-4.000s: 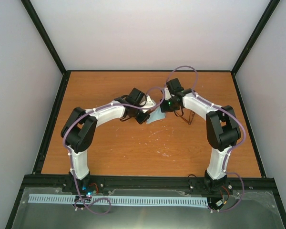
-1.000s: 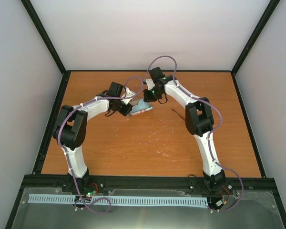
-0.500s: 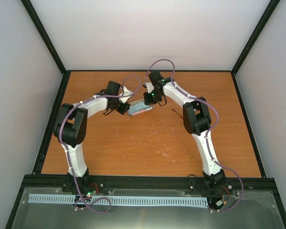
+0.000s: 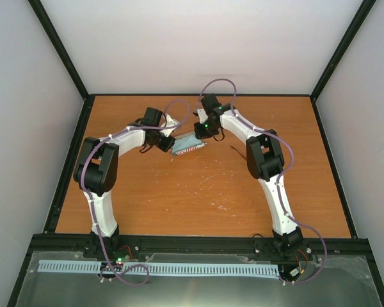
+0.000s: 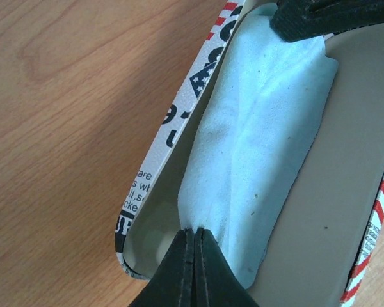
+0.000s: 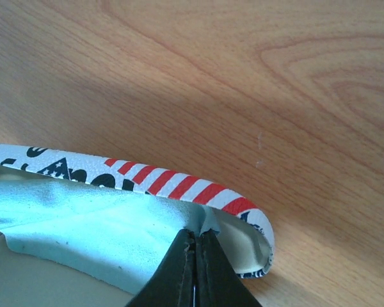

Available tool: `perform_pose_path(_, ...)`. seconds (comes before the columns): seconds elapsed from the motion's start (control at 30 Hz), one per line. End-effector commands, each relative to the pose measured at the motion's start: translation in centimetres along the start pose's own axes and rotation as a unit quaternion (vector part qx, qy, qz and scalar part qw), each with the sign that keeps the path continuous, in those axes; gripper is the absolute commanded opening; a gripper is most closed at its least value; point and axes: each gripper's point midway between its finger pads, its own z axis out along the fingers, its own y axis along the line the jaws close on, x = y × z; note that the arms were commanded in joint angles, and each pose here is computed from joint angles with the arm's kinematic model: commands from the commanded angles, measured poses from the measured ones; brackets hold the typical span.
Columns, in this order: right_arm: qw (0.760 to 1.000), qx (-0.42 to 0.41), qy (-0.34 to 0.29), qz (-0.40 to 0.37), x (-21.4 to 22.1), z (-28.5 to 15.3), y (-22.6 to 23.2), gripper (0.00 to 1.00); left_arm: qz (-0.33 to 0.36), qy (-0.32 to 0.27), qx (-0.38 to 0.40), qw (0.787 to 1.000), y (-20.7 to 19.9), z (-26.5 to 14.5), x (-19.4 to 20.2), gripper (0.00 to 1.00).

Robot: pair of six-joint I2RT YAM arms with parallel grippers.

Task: Organize the sunglasses
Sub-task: Place the glasses cleaning cloth in the sunglasses case.

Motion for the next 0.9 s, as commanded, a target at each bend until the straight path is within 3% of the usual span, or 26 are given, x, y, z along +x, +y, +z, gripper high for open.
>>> perform_pose_path(0.0,0.999,0.003,-0.033,-0.006,-1.5,-1.6,0.3,0.03,0.010,-0.018,-0.003,1.000,0.7,-0.4,-1.7,0.01)
perform_pose_path(0.47,0.997,-0.010,-0.070,-0.023,-2.9,-3.5,1.1,0.03,0.008,-0.015,-0.004,1.000,0.7,-0.2,-1.5,0.00)
perform_pose_path(0.73,0.998,-0.007,-0.059,-0.018,-2.3,-2.9,0.6,0.03,0.007,-0.011,-0.007,1.000,0.8,0.0,-1.2,0.01)
perform_pose_path(0.87,0.999,-0.005,-0.046,-0.013,-1.7,-2.1,0.2,0.03,0.005,-0.009,-0.014,1.000,1.1,0.0,-1.2,0.06)
